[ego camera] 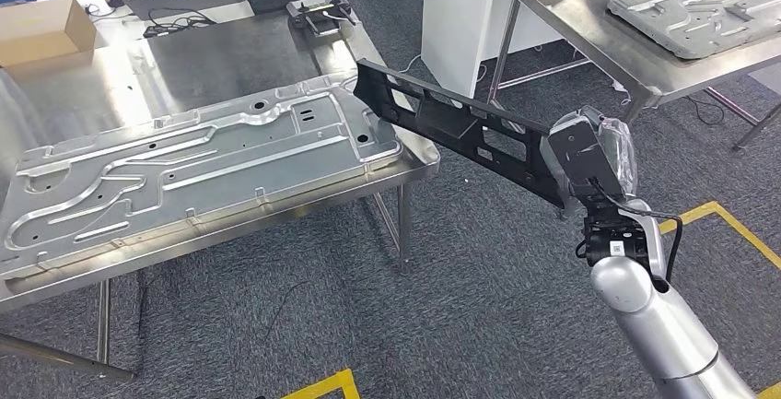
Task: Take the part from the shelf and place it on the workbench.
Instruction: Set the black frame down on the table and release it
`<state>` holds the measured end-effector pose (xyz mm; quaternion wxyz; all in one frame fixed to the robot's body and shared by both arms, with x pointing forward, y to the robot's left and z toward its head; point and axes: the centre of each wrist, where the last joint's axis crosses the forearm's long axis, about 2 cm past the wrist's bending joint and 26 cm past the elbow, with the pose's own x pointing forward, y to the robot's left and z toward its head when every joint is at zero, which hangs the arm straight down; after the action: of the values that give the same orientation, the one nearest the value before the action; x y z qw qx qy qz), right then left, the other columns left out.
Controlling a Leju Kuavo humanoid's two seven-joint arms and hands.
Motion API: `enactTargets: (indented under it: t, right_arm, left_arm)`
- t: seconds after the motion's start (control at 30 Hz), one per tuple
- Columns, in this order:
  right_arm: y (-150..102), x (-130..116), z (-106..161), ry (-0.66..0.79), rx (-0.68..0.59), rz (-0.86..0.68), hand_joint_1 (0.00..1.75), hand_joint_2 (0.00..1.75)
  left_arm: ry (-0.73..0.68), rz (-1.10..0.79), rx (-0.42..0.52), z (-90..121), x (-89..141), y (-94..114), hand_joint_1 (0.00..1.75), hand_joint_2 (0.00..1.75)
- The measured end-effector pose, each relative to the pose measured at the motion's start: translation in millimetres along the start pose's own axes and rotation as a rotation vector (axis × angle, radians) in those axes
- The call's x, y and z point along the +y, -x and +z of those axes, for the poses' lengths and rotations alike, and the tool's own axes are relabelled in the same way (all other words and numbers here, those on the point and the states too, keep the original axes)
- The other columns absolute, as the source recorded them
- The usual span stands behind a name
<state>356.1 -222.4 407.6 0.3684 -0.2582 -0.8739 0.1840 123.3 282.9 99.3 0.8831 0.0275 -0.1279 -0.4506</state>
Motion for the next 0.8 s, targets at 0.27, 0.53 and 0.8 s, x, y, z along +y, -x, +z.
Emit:
enactTargets:
  t: [0.27, 0.53, 0.8]
  right_arm:
    - [-2.4, 4.6, 0.2, -0.014, -0.007, -0.012, 1.75, 1.75]
    - [-9.9, 18.3, -0.2, -0.016, -0.037, -0.057, 1.75, 1.75]
    - [-22.9, 49.0, 4.9, -0.068, -0.144, -0.125, 1.75, 1.75]
  left_arm:
    - [-0.005, 0.008, 0.003, -0.3, 3.5, -1.8, 0.00, 1.75]
    - [-0.015, 0.006, 0.002, -0.2, 8.5, -5.4, 0.00, 1.75]
    - [-0.015, 0.013, -0.022, -1.1, 12.4, -9.9, 0.00, 1.75]
